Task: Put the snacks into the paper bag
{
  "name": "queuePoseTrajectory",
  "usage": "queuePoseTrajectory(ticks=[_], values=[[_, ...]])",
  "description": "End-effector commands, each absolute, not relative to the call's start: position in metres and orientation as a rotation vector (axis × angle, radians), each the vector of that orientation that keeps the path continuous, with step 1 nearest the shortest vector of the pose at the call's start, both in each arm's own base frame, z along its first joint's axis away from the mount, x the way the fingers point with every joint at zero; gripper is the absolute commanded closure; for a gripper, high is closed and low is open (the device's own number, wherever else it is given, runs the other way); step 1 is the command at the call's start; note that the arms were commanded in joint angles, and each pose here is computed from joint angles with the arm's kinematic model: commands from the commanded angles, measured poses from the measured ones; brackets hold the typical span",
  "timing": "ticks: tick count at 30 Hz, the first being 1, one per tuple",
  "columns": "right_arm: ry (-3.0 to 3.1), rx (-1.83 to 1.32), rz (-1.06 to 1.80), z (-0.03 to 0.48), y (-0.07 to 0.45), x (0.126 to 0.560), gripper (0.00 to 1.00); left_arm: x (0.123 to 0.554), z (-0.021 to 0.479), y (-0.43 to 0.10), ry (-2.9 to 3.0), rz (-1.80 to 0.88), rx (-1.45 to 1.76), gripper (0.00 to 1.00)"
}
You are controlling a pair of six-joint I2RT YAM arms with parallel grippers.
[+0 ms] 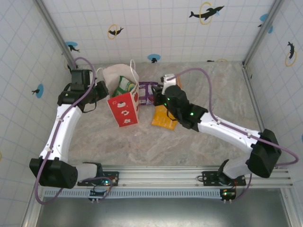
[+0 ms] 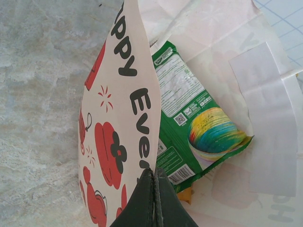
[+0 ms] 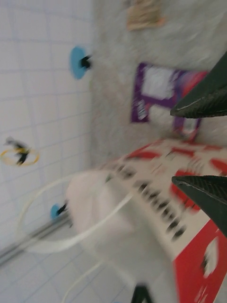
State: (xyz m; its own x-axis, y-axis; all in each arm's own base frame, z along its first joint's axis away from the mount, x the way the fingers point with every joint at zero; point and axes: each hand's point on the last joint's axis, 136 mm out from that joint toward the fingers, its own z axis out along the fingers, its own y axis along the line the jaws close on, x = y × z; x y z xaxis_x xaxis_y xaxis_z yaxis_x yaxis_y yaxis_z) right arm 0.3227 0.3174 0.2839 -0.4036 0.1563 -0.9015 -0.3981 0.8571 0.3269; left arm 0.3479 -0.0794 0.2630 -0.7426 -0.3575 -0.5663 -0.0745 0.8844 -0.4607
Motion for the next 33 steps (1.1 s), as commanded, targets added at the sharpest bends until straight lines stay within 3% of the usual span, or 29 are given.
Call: queuePoseTrajectory(ticks=[1,9,18,33], values=[[2.032,-0.06,0.664,0.239,0.288,0.313,0.65,0.344,0.261,-0.082,2.376,-0.553,-0.283,1.0],[2.25,0.107,0.724,0.158,0.235,0.303,0.63,0.344,0.26,-0.082,2.379,-0.552,-0.281,1.0],[2.374,0.209,0.752,0.117,0.2,0.305,0.59,0.344,0.259,-0.082,2.381,-0.552,-0.28,1.0],[2.565,0.195,0.8,0.068,0.208,0.317,0.55,0.344,0.257,-0.083,2.387,-0.553,-0.282,1.0]])
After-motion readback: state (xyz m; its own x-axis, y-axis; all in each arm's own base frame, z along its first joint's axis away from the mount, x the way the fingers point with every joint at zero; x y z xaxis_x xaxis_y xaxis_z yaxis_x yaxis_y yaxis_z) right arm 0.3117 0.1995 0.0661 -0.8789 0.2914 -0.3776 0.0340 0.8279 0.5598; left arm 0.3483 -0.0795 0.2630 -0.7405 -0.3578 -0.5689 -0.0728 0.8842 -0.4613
